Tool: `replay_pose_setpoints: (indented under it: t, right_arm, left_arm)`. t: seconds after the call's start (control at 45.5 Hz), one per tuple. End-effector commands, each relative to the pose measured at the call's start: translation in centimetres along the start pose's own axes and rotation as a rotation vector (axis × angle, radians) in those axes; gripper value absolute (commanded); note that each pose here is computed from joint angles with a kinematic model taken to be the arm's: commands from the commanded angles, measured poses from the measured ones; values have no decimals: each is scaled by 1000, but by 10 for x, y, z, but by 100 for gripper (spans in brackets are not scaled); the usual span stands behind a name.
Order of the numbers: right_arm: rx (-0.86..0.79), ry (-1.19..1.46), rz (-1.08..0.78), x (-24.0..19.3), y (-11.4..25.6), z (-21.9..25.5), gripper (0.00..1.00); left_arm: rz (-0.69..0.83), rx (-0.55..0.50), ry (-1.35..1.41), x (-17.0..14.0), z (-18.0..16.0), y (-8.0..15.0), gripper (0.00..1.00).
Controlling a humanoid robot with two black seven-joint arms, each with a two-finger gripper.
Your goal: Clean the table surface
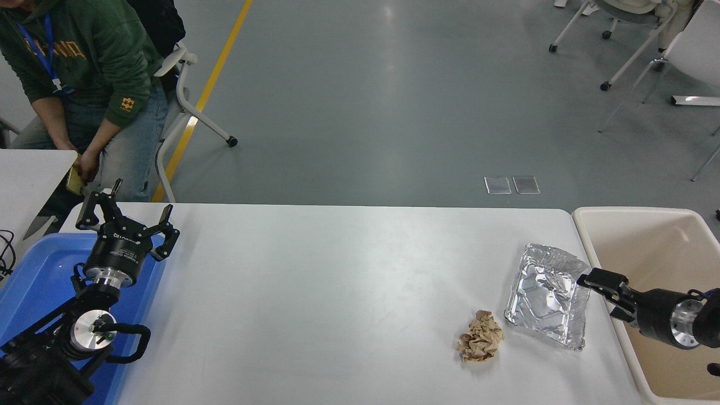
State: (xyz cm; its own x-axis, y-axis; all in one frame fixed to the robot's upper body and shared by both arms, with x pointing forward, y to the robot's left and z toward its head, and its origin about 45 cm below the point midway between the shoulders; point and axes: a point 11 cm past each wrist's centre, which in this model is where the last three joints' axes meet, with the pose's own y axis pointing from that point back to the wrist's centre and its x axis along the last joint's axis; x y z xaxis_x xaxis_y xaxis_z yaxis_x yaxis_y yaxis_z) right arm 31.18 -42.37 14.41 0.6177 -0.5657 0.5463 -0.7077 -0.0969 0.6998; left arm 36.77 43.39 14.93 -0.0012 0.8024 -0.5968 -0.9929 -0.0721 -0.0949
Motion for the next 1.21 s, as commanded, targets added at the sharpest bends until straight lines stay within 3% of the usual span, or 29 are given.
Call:
replay_pose_setpoints:
  t: [0.0,0.462,1.187]
  right_arm:
    - [-41,103,17,-4,-17,-9,99]
    - [-89,171,64,-7,-51,-6,98]
    - [-106,204,71,-16,-63,0,98]
  left_arm:
    - [0,0,0,0,0,0,99]
    - [0,0,0,0,0,0,99]
    - [0,0,0,0,0,0,99]
